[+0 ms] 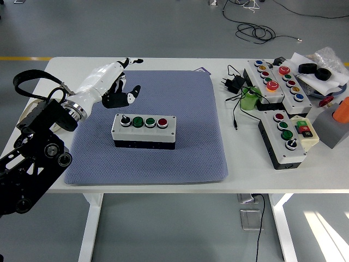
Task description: Pick up the button,place it on the desk,press the button,press the button
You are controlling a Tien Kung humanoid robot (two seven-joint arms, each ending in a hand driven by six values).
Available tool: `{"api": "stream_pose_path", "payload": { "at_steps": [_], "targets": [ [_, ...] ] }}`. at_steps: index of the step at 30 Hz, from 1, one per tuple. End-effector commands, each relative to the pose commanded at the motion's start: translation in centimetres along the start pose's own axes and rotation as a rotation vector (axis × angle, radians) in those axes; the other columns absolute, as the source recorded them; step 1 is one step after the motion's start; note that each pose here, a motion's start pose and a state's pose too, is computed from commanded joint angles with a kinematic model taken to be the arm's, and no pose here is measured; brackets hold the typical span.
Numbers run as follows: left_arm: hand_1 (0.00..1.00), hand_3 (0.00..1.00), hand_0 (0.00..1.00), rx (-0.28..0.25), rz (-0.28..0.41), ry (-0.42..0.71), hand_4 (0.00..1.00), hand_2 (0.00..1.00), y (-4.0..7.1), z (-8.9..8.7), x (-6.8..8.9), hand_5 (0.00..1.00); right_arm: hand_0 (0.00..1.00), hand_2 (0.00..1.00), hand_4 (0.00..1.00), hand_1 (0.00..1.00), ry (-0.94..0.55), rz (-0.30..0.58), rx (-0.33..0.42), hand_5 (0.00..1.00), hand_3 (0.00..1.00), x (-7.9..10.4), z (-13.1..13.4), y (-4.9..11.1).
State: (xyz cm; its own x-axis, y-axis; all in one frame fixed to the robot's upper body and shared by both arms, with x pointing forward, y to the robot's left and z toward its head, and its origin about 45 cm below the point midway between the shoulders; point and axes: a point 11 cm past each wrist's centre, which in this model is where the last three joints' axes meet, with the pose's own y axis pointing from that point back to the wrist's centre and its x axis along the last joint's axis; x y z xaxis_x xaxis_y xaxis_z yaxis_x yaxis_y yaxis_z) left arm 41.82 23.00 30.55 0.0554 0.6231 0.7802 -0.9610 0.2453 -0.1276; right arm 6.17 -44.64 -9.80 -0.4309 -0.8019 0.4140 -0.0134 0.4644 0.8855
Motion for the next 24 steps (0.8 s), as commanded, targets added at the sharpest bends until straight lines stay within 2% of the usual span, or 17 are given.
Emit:
{"api": "stream_pose_path", "payload": {
  "at_steps": [1,2,4,7,8,13,15,18,24],
  "targets": [
    [0.381,0.983,0.24,0.005,0.042,0.052,0.76,0.405,0.0,-0.2,0.6,0.772,0.787,0.817,0.412,0.797,0.0,0.0,0.0,0.479,0.751,0.0,0.0,0.0],
    [0.702,0.998,0.63,0.01,0.087,0.099,0.75,0.778,0.2,-0.6,1.2,0.991,0.787,0.817,0.412,0.797,0.0,0.0,0.001,0.479,0.751,0.0,0.0,0.0],
    [0.702,0.998,0.63,0.028,0.128,0.19,0.75,0.778,0.3,-1.2,1.9,0.991,0.787,0.817,0.412,0.797,0.0,-0.001,0.001,0.479,0.751,0.0,-0.1,0.0],
    [0.702,0.998,0.63,0.051,0.136,0.317,0.75,0.778,0.5,-2.2,2.3,0.991,0.787,0.817,0.412,0.797,0.0,-0.001,0.003,0.479,0.751,0.0,-0.1,0.0],
    [0.877,0.998,0.828,0.059,0.135,0.362,0.729,0.98,0.5,-2.3,2.3,0.998,0.787,0.817,0.412,0.797,0.0,-0.001,0.003,0.479,0.751,0.0,-0.1,0.0],
    [0.877,0.998,0.828,0.1,0.177,0.57,0.729,0.98,0.8,-4.0,2.9,0.998,0.787,0.817,0.412,0.797,0.001,0.0,0.003,0.479,0.751,0.1,-0.1,0.0],
    [0.904,0.998,0.866,0.128,0.194,0.655,0.705,0.998,0.9,-4.9,3.0,0.998,0.787,0.817,0.412,0.797,0.002,0.001,0.004,0.479,0.751,0.1,-0.1,0.0],
    [0.904,0.998,0.866,0.176,0.205,0.777,0.705,0.998,1.3,-6.2,2.9,0.998,0.787,0.817,0.412,0.797,0.001,0.001,0.003,0.479,0.751,0.1,-0.1,0.0],
    [0.901,0.998,0.863,0.243,0.204,1.025,0.695,0.993,1.8,-7.8,2.2,0.998,0.787,0.817,0.412,0.797,0.002,0.0,0.002,0.479,0.751,0.0,-0.2,0.0]
  ]
}}
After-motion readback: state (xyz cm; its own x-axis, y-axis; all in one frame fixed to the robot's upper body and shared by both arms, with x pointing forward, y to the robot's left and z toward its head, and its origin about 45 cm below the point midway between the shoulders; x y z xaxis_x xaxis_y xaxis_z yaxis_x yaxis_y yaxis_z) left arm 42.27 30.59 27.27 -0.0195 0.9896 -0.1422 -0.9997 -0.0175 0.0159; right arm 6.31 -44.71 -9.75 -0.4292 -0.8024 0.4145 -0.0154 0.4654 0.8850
